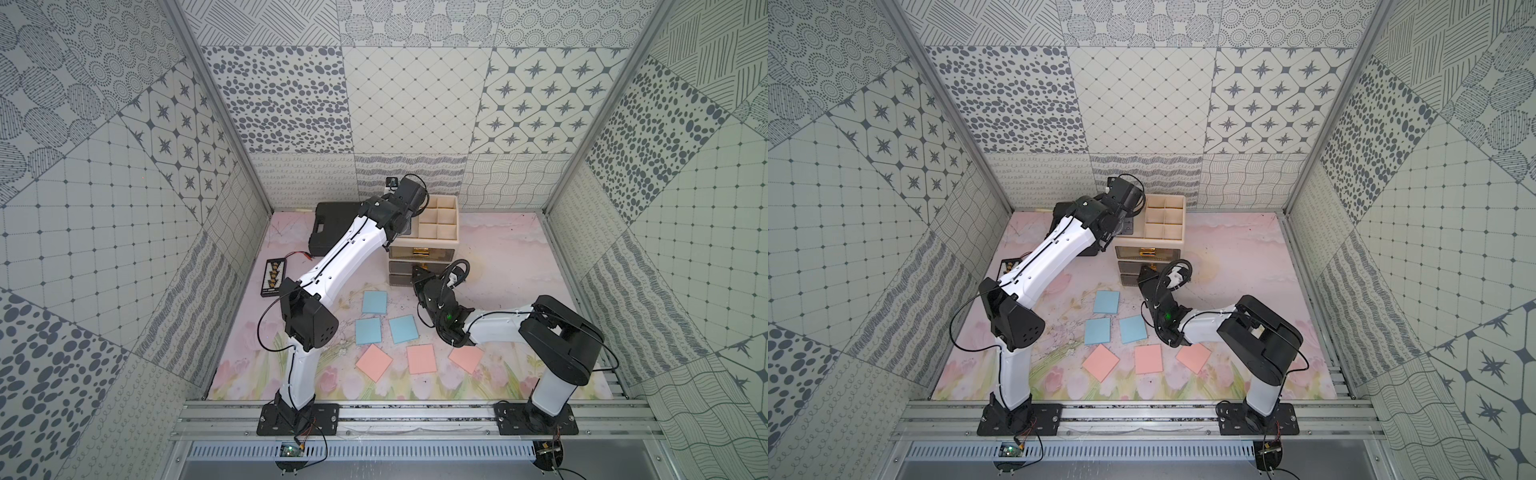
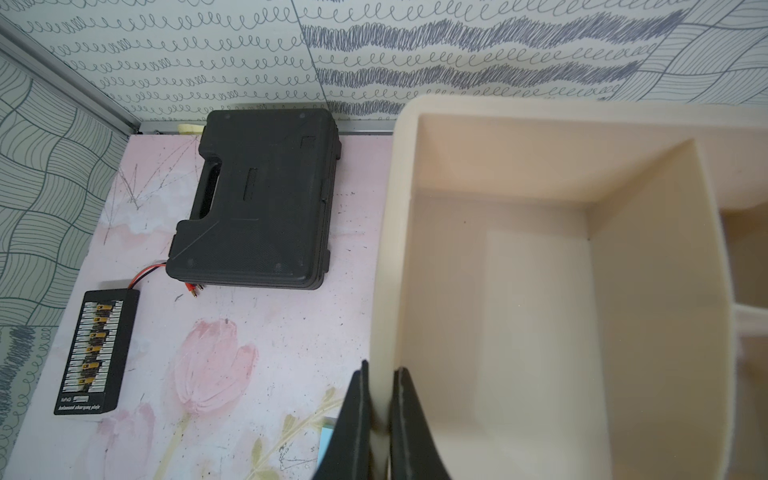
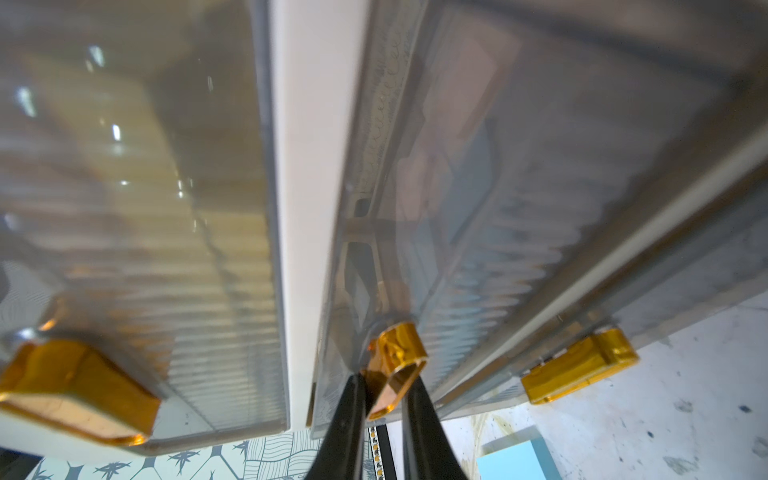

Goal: Please put the sticky notes in the drawer by color
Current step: Open the drawer in the storage box.

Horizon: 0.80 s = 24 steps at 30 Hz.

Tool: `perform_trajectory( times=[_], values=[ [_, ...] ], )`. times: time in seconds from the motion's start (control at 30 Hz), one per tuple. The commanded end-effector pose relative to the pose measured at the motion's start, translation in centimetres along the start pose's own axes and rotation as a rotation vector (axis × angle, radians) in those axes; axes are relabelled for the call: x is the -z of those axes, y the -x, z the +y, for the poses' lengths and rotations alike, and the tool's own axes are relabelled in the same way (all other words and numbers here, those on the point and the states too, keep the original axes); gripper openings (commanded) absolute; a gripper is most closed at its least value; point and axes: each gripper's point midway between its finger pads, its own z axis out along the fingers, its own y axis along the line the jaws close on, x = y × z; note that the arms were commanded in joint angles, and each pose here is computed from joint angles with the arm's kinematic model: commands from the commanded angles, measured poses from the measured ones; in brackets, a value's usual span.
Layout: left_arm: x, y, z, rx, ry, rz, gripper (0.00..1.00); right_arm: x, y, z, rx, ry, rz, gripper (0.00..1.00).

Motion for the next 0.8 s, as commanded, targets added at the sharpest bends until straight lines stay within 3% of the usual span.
perform_trajectory(
  times=[0.0, 0.27, 0.5, 0.67, 0.77],
  values=[
    [-0.4, 0.1, 0.7, 0.099, 0.067, -0.020, 0.00, 1.1, -4.7, 0.4, 0.018, 0.016, 0.168, 0.00],
    [-0.7, -0.3, 1.1, 0.116, 0.105, -0.029, 0.00, 1.3, -5.3, 1.2, 0.022, 0.027, 0.172, 0.00],
    [-0.1, 0.1, 0.0, 0.057, 0.013, -0.016, 0.00, 1.2, -4.1, -1.2, -0.028, -0.026, 0.142, 0.00],
    [1.3, 0.6, 0.6, -0.004, -0.020, 0.008, 0.37, 1.4, -3.5, -1.3, -0.011, -0.031, 0.126, 0.00],
    [2.8, 1.6, 1.0, -0.004, -0.044, -0.033, 0.43, 1.4, -3.3, -1.3, 0.000, -0.032, 0.120, 0.00]
  ],
)
